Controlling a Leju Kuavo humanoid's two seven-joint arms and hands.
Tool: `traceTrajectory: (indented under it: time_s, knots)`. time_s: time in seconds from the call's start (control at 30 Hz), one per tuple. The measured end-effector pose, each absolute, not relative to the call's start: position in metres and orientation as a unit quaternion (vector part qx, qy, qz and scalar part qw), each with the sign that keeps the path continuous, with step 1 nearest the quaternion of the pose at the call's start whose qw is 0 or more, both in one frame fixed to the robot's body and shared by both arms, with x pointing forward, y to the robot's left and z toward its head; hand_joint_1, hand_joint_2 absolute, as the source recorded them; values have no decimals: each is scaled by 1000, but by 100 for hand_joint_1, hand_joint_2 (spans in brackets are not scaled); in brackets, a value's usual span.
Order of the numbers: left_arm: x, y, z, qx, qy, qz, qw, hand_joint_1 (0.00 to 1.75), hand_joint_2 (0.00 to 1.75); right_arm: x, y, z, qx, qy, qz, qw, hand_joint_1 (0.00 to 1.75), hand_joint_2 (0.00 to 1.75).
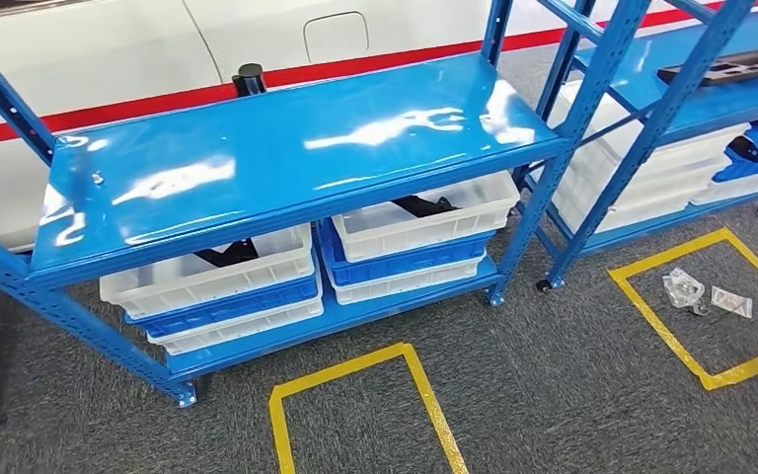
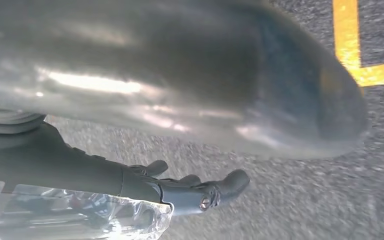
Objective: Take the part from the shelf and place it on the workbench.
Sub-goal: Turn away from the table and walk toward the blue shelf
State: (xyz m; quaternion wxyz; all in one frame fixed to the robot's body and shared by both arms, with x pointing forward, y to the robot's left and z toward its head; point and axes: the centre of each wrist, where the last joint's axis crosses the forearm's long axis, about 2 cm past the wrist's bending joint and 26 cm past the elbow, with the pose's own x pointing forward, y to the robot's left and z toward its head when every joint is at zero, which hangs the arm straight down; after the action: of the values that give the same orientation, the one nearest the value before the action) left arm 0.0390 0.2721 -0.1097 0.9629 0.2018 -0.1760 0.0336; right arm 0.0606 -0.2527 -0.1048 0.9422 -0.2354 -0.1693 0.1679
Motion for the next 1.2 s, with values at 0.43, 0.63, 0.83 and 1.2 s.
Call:
traceTrajectory:
  time_s: [0.43,0.63,0.83,1.2]
  knots:
    - [38,270,-110,204,-174,42,962,0,0,61,-253,-105,-238,-170,167,942,0,0]
    - [37,271,-110,207,-172,42,962,0,0,63,-254,-104,-238,-175,164,941,0,0]
    - [37,271,-110,208,-172,42,962,0,44,63,-254,-104,-238,-179,163,940,0,0]
    - [38,269,-110,207,-177,37,962,0,175,63,-256,-104,-243,-180,161,940,0,0]
